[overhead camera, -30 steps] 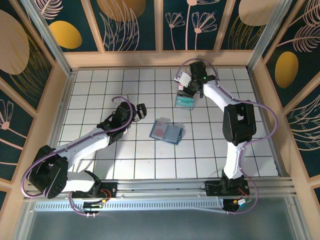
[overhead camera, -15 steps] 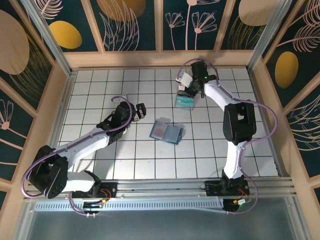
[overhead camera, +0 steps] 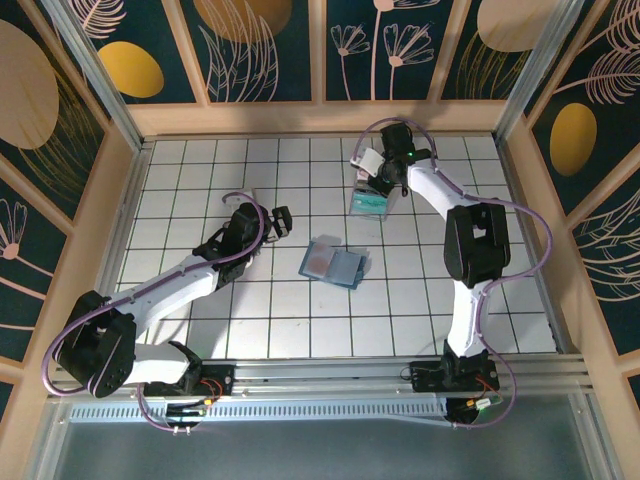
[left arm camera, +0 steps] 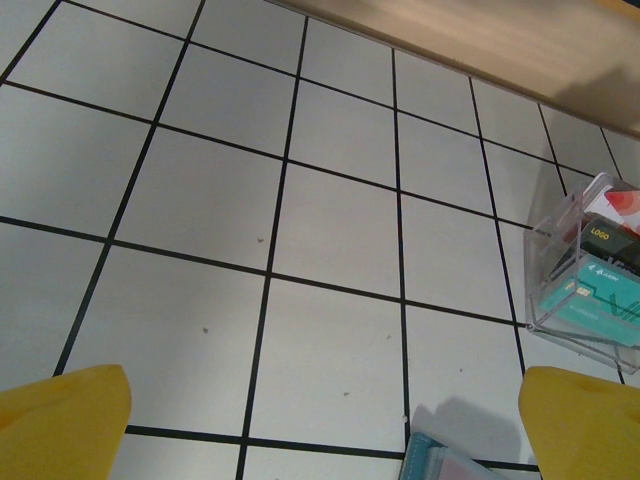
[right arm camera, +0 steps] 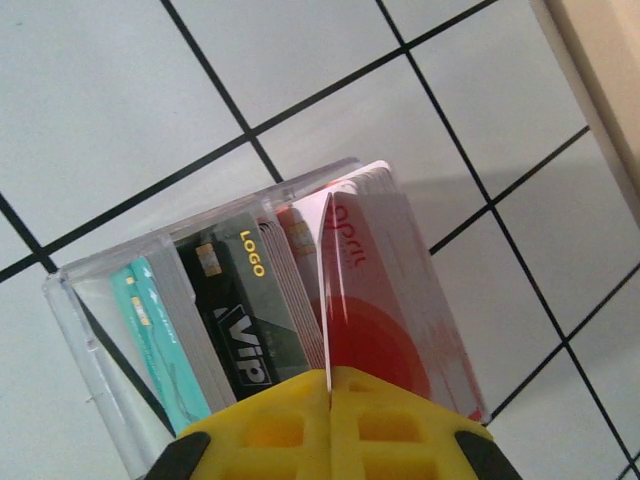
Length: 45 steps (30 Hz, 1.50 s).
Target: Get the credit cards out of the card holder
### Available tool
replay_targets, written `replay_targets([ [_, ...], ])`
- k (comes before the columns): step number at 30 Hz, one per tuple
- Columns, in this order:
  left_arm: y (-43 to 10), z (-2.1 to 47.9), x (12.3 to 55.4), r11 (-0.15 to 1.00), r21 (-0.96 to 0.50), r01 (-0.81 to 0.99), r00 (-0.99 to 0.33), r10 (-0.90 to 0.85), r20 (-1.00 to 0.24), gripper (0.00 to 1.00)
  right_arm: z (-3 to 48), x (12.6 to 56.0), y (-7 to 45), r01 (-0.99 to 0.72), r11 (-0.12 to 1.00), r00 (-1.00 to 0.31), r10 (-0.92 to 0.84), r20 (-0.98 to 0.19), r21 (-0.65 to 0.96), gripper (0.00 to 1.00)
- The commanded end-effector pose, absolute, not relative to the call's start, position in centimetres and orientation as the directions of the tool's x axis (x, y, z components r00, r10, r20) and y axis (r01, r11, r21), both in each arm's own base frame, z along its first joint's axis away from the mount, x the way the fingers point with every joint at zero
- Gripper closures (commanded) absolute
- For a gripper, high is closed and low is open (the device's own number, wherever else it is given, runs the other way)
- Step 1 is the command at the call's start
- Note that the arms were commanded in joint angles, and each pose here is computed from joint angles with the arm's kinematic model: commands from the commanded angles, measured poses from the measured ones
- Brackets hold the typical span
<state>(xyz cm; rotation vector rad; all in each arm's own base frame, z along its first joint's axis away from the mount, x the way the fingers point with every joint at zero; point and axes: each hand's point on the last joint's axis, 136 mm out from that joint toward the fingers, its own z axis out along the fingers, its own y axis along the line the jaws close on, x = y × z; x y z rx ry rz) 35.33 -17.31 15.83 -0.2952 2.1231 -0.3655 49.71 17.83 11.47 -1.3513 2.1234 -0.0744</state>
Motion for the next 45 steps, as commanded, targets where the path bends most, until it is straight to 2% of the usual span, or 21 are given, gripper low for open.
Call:
replay_targets([
  [1, -17.4, 17.9, 35.9, 0.919, -0.392, -0.053, -0.502, -0.364, -0.784, 0.01, 9.5, 48.2, 18.2, -0.848, 0.467, -0.325, -0.832, -0.449, -0.252, 1.0],
  [14, -17.1, 18.1, 35.9, 0.918, -0.392, -0.057, -0.494, -0.367, -0.789, 0.01, 10.3, 46.8, 20.2, -0.89, 0.446, -0.348, -0.797, -0.493, -0.093, 1.0],
  [21, -17.1, 18.1, 35.8, 0.918, -0.393, -0.059, -0.494, -0.369, -0.788, 0.01, 10.1, 47.7, 19.3, -0.864, 0.498, -0.404, -0.779, -0.479, -0.08, 1.0],
  [31, -17.6, 17.9, 36.0, 0.915, -0.4, -0.043, -0.504, -0.365, -0.783, 0.01, 11.5, 49.7, 17.1, -0.808, 0.563, -0.43, -0.764, -0.48, -0.172, 1.0],
  [45, -17.9, 18.0, 36.0, 0.912, -0.408, -0.033, -0.508, -0.367, -0.779, 0.01, 12.6, 50.4, 16.1, -0.788, 0.588, -0.45, -0.754, -0.479, -0.185, 1.0],
])
